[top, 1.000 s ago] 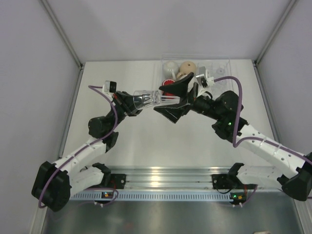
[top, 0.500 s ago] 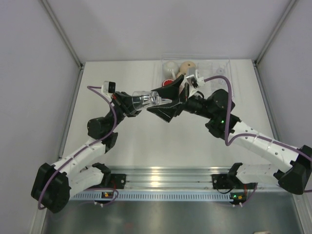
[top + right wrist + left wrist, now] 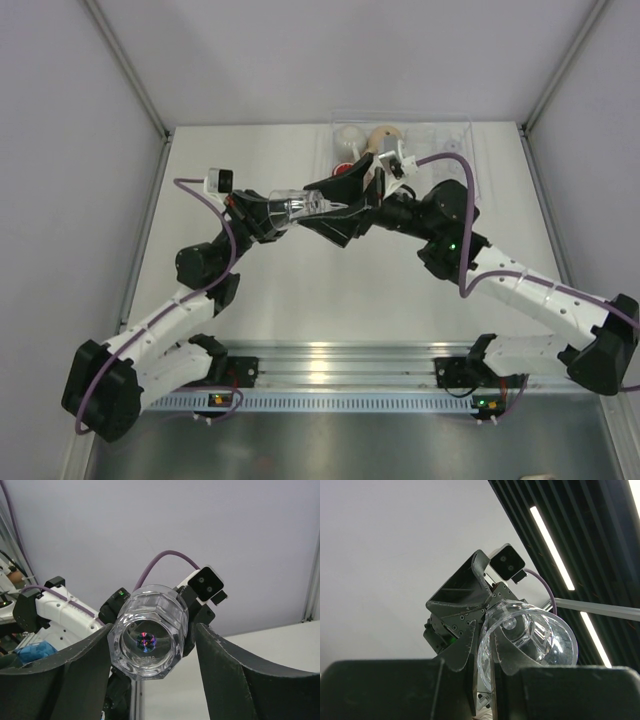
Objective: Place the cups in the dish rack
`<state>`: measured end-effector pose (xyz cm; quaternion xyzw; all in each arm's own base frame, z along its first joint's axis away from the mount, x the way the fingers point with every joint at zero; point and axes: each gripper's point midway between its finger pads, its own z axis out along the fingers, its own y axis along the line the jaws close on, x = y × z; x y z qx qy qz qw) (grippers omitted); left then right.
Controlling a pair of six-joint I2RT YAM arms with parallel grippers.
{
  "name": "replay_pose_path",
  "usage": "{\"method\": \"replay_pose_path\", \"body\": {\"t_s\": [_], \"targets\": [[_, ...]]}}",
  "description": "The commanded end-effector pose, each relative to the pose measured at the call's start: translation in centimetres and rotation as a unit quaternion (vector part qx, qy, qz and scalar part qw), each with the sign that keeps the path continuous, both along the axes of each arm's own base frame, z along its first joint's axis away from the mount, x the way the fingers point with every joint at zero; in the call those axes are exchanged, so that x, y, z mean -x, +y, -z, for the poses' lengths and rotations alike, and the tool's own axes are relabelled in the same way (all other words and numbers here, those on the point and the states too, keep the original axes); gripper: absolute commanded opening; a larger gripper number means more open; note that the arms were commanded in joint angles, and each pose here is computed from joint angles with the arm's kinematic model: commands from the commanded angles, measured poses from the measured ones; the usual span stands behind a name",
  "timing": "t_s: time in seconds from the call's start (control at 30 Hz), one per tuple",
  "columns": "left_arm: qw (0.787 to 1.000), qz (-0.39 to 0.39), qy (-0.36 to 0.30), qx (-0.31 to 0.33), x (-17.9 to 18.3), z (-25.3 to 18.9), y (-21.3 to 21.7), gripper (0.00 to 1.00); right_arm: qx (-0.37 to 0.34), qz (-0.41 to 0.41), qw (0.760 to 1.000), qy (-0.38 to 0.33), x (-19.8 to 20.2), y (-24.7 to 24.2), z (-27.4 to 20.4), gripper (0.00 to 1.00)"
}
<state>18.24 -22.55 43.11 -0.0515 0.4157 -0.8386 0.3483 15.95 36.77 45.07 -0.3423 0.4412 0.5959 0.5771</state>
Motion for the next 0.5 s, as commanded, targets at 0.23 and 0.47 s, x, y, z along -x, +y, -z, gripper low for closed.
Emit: {"method": "replay_pose_path", "body": {"t_s": [0.23, 0.47], "targets": [[0.997, -0.002, -0.062, 0.038, 2.5, -1.8, 1.4, 0.00, -0.041, -0.017, 0.998, -0.033, 1.4, 0.1, -2.7, 0.47], [0.999, 0.012, -0.035, 0.022, 1.9, 0.0, 0.7, 0.22, -0.046, -0.018, 0.999, -0.013, 1.5, 0.0, -1.6, 0.10]]}}
